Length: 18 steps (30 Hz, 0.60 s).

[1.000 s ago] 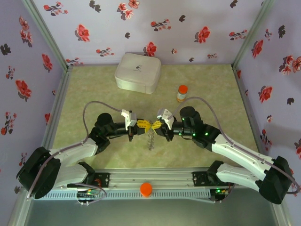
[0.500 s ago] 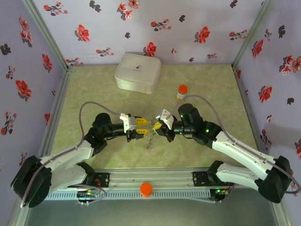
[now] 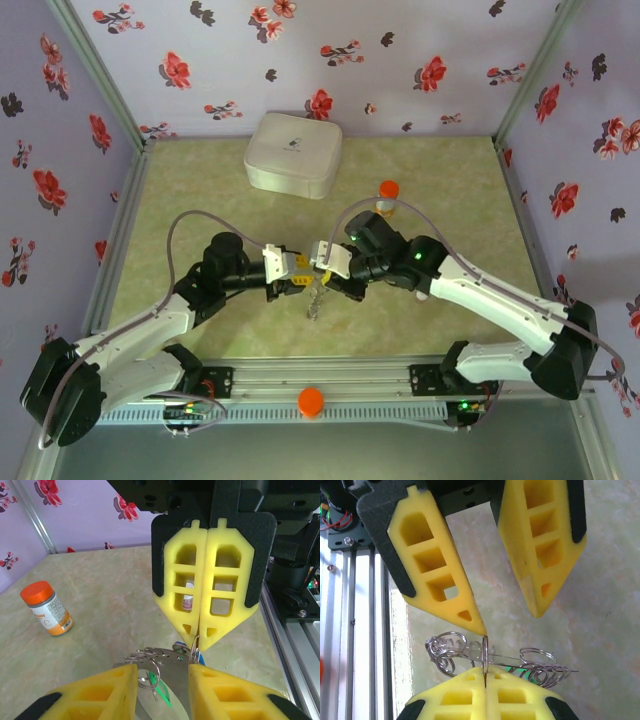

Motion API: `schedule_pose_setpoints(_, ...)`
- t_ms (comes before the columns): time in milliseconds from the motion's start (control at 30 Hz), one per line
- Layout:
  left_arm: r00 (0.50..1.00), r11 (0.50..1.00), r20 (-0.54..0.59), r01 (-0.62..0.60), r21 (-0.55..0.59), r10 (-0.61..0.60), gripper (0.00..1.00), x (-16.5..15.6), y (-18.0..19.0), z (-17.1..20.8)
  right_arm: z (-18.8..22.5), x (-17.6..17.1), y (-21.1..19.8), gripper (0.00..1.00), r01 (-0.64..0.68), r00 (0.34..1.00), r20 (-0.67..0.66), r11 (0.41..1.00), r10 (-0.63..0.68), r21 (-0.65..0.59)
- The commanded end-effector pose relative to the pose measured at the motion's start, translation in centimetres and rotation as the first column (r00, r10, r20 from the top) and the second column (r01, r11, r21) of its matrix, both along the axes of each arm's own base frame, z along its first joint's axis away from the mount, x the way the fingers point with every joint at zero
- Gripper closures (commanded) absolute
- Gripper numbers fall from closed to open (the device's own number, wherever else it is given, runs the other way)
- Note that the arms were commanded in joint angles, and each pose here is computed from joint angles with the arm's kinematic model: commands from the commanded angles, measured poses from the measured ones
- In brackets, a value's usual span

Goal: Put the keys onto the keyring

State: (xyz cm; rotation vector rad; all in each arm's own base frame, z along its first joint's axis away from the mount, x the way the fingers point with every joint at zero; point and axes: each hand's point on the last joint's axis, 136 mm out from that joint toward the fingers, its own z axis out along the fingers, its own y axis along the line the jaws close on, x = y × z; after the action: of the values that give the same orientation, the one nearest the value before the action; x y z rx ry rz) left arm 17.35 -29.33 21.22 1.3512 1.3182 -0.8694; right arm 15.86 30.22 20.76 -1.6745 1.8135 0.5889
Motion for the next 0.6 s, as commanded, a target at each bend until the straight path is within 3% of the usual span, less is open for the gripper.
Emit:
schedule_pose_setpoints(0, 1.0, 1.0, 0.007, 0.017, 0.004, -0.017, 0.68, 0.1, -0.3, 0.7, 1.5, 0.2, 0.5, 1.0, -0.038, 0.997, 0.064, 0.999, 0.039, -0.013)
schedule_pose_setpoints(400, 0.998, 0.998, -0.034, 0.062, 0.017, -0.062, 0.71, -0.7, -0.4, -0.1, 1.9, 0.6, 1.5, 1.0, -0.053, 0.996, 0.067, 0.999, 0.054, -0.011)
schedule_pose_setpoints(567, 0.997, 0.998, -0.036, 0.066, 0.016, -0.066, 0.82, -0.7, -0.5, -0.1, 1.9, 0.4, 1.8, 1.0, -0.064, 0.996, 0.058, 0.998, 0.064, 0.001)
